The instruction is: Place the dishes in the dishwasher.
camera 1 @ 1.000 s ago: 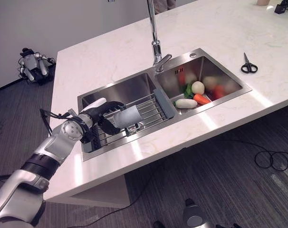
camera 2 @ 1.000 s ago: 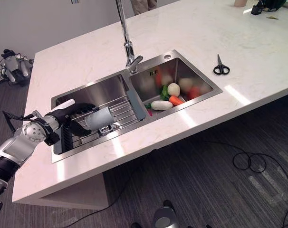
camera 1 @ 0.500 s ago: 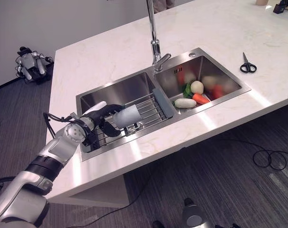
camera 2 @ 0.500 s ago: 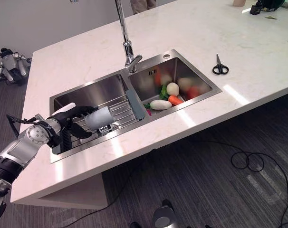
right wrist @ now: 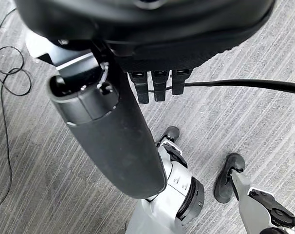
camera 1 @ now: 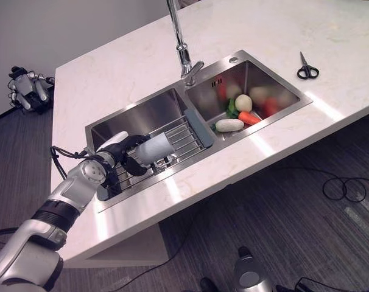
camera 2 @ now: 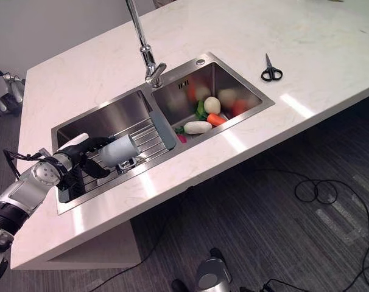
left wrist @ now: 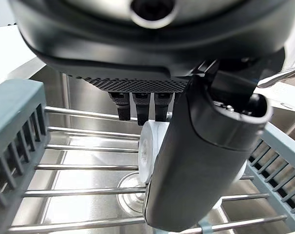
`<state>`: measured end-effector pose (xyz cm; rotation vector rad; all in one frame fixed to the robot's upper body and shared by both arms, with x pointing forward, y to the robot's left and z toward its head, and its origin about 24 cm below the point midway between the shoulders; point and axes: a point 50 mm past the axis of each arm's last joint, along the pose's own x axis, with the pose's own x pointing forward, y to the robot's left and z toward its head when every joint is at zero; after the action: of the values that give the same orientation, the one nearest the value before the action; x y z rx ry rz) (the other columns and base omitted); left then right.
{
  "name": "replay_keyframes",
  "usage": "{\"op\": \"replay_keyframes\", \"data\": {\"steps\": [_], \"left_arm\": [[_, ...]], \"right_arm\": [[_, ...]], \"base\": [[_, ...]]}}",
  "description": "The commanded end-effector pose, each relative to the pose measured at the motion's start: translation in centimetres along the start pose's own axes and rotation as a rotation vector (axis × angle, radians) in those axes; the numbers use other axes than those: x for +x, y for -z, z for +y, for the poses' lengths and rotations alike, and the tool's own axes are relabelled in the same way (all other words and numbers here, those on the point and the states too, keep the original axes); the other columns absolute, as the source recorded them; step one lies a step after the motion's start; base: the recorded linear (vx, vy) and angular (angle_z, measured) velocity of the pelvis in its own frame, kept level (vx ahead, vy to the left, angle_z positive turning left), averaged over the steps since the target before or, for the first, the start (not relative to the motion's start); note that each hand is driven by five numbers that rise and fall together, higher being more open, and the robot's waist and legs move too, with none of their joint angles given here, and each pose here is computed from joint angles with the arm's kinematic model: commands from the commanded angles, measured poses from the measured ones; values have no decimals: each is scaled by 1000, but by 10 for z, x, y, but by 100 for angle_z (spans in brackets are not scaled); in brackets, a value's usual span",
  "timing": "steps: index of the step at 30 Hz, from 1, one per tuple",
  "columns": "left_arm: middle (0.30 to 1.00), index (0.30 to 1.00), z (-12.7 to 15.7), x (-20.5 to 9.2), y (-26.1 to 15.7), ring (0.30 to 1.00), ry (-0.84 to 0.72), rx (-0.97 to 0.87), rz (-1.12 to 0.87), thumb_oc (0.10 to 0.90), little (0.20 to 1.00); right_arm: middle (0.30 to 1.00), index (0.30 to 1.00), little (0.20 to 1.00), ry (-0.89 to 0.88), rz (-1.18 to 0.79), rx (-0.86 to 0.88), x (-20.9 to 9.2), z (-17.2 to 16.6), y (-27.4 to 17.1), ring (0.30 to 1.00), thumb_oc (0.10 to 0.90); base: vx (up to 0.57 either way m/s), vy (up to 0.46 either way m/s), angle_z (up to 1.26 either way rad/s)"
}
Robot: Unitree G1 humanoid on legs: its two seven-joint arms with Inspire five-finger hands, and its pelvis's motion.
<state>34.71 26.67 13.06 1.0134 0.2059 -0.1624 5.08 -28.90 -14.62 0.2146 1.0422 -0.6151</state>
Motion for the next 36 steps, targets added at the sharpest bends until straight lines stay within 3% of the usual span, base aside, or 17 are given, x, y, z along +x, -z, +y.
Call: {"op": "replay_keyframes", "data": {"steps": [1,36], "left_arm": [[900,900,43,-7,-7,900,-214,-118,-47,800,900],[900,900,37,-5,-11,900,-238,-160,-58,800,900]], "right_arm": [[900,900,900,50,-17,-55,-8,-27,4,900,800],[900,900,900,51,-72,-91,-8,-33,-13,900,800]], "base": [[0,0,0],[8,2,-3]]}}
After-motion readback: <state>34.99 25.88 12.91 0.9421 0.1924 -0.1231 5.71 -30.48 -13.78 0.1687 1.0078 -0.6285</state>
